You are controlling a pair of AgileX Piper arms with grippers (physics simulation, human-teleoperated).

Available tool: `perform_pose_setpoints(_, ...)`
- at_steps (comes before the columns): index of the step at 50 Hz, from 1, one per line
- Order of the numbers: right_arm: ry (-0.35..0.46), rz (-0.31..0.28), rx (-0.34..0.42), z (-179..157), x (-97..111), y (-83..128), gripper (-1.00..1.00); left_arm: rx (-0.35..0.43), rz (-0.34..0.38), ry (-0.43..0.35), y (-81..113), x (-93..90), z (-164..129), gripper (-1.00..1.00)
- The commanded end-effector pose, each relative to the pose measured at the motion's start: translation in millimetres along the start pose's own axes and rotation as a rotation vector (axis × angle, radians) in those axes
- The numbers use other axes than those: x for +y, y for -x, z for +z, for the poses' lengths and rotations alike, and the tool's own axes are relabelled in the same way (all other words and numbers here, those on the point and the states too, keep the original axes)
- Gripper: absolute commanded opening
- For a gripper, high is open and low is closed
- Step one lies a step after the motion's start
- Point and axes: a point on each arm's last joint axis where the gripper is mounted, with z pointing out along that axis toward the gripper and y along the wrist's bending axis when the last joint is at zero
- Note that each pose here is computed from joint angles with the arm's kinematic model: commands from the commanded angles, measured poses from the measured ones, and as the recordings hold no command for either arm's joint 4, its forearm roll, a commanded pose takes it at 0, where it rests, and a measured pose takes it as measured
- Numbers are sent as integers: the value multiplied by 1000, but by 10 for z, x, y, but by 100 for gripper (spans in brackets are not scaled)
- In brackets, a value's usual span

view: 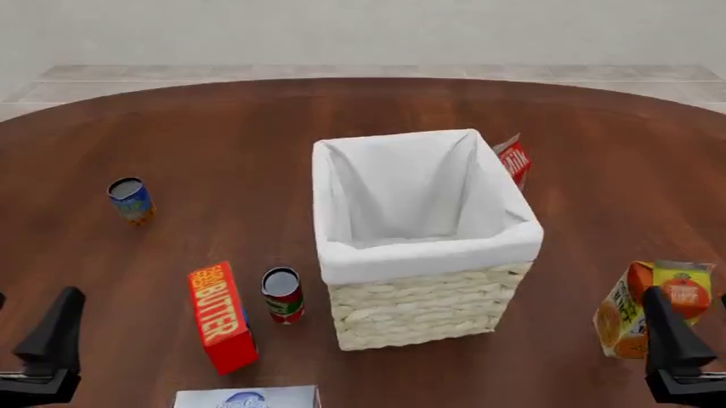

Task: Pick up the alphabet soup and the tomato sauce, and put them in the basket.

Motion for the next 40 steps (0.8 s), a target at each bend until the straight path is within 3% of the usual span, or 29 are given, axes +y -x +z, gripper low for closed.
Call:
perform_pose_setpoints(1,4,0,0,4,2,5,100,0,2,-3,12,-2,15,100)
perform_pose_setpoints(26,16,2,-3,-2,9,18,100,-13,27,-8,97,-5,13,100)
perform_pose_setpoints(31,19,7,-3,-3,11,20,100,-26,1,-8,225,-4,20,100)
perform_pose_setpoints(40,23,7,-2,0,13,27,100,-48,18,-39,472,-23,49,100)
